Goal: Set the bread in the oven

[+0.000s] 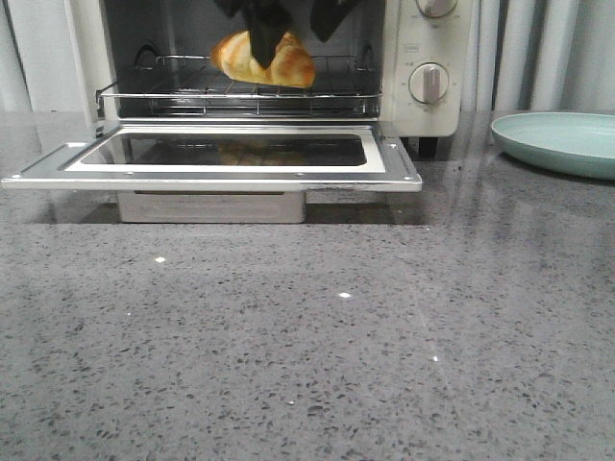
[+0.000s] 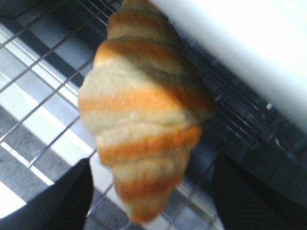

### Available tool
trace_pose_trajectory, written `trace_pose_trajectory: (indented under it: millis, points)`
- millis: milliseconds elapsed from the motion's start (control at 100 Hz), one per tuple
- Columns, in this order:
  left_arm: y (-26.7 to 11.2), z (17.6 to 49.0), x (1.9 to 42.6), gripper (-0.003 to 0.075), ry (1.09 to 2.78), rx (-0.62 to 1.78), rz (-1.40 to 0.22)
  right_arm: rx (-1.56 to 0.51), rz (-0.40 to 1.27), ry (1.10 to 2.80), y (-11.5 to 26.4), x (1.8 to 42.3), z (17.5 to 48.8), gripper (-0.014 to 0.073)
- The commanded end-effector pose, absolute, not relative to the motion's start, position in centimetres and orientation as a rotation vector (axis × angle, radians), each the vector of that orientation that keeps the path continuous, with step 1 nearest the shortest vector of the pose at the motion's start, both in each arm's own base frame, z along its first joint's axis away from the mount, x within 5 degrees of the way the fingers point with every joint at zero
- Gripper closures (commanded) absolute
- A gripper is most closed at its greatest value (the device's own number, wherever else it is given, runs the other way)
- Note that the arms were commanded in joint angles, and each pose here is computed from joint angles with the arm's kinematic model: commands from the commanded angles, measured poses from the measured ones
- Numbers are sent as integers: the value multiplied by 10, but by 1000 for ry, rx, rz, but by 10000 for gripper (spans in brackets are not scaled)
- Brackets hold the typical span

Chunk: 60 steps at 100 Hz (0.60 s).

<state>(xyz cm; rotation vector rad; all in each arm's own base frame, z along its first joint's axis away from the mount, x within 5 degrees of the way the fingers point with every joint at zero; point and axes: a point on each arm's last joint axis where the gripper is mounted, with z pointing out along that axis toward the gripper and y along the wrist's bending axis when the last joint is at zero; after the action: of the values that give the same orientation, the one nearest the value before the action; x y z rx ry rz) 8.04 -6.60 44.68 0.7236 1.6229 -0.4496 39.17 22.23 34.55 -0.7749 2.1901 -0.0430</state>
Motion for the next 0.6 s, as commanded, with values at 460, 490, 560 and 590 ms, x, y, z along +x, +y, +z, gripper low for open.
trace_pose_trajectory:
  millis: [460, 490, 560, 590]
  points:
    - [-13, 366, 29, 742, 1517, 402, -270, -611, 295, 1837, 113, 177, 422, 659]
    - [-13, 360, 29, 742, 1519, 402, -270, -616, 274, 1817, 104, 165, 420, 659]
    - [-14, 348, 31, 741, 1518, 403, -270, -623, 222, 1765, 83, 138, 413, 663]
    - [-15, 344, 33, 741, 1514, 402, -270, -622, 201, 1744, 74, 128, 410, 664]
